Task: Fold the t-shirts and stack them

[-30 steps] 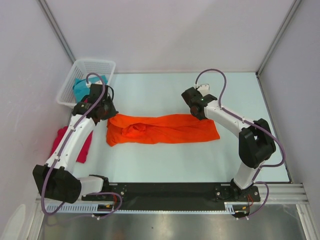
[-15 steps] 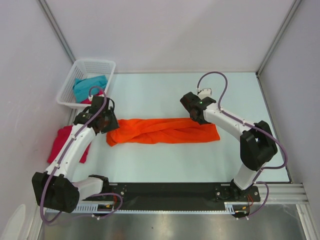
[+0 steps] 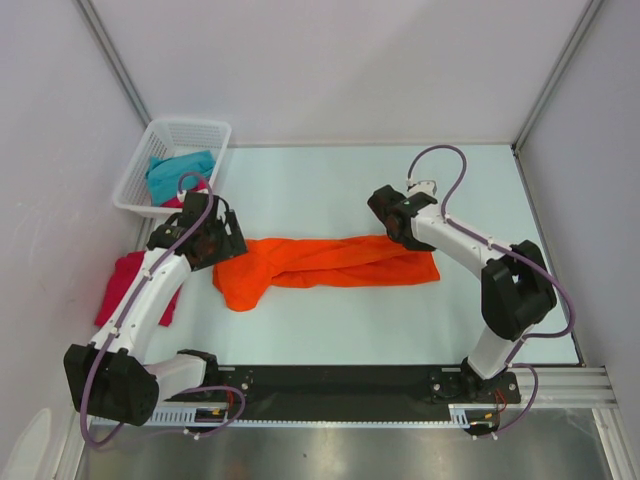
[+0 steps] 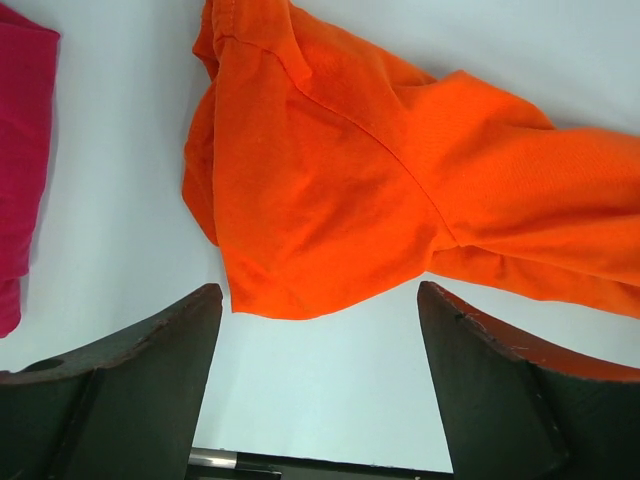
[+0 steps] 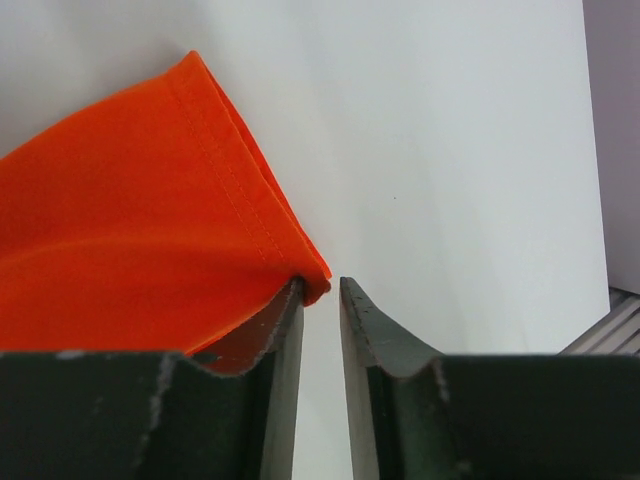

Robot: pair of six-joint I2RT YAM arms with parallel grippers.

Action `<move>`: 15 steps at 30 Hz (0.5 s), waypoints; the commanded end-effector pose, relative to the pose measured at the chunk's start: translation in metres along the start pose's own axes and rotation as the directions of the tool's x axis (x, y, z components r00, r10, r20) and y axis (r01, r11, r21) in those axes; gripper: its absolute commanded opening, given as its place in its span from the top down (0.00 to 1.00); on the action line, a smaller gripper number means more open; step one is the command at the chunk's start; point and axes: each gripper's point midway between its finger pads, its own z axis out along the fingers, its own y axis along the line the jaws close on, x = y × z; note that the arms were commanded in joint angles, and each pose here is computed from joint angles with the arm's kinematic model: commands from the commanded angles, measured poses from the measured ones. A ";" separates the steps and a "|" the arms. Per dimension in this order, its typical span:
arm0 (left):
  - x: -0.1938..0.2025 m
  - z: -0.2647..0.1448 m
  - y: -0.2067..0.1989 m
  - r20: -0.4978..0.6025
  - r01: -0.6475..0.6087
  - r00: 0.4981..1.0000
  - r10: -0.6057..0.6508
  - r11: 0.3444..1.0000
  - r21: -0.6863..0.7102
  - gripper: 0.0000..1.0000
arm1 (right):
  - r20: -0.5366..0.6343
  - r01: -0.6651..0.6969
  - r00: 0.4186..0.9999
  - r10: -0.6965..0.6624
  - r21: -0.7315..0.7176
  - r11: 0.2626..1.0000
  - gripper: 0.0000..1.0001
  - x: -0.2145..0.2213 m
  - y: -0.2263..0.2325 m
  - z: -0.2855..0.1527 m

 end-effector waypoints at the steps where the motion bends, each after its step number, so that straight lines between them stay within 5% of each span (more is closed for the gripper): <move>1: -0.012 -0.005 -0.007 0.037 0.002 0.999 -0.002 1.000 0.022 0.16 | 0.054 -0.037 0.998 0.036 0.023 0.999 0.72 -0.016 -0.005 -0.012; 15: -0.012 0.004 -0.011 0.032 0.000 0.999 -0.001 0.999 0.032 0.14 | 0.096 -0.064 0.994 0.059 0.041 0.997 0.71 -0.006 -0.018 -0.038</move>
